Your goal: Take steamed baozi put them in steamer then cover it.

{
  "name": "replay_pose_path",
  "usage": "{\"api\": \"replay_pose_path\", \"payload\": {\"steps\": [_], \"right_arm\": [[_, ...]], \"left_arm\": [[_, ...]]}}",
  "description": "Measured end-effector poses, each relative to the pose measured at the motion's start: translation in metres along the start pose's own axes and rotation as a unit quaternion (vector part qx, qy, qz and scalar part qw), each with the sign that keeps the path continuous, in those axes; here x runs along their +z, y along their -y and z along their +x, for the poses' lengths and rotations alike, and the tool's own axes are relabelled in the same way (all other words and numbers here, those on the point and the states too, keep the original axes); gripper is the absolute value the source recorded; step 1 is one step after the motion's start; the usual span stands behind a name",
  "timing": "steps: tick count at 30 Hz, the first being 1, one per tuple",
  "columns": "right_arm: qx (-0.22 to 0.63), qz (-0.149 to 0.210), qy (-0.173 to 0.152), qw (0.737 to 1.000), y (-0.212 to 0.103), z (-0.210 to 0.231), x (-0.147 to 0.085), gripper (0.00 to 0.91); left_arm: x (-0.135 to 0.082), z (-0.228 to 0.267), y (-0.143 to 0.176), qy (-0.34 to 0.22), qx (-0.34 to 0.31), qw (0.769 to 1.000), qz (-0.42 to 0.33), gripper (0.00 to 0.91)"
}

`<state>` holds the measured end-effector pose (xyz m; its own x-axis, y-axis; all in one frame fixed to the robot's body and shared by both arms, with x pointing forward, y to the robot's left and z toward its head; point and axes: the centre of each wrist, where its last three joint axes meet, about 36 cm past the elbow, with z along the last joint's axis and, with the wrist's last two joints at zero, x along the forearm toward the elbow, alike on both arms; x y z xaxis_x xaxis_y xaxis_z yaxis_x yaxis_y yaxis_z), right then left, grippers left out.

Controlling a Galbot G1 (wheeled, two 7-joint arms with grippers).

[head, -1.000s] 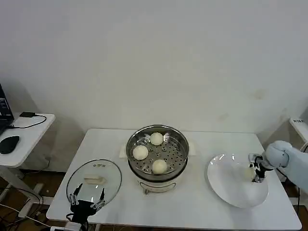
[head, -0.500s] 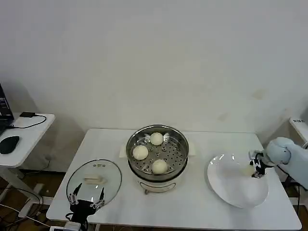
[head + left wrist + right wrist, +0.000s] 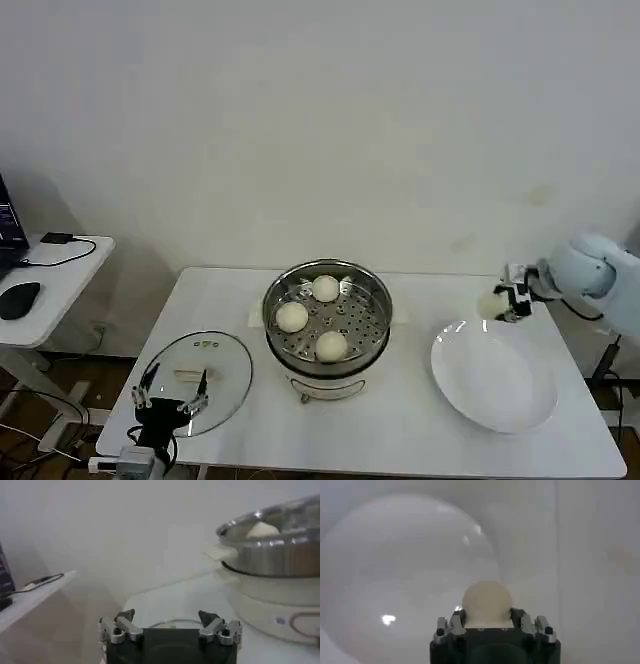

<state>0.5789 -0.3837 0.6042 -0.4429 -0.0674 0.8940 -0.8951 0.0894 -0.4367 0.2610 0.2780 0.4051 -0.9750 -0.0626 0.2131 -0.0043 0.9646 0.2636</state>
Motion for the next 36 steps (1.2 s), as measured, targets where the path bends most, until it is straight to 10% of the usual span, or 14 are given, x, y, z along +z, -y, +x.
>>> {"api": "replay_pose_path", "payload": {"steps": [20,36], "right_arm": [[-0.027,0.009,0.096,0.995,0.014,0.04,-0.182,0.615],[-0.066,-0.004,0.09,0.994,0.009,0.001,-0.241,0.615]], "left_arm": [[0.001,-0.005,0.001,0.011,-0.003,1.0,0.012,0.907],[-0.006,-0.007,0.0,0.025,-0.006,1.0,0.008,0.907]]}}
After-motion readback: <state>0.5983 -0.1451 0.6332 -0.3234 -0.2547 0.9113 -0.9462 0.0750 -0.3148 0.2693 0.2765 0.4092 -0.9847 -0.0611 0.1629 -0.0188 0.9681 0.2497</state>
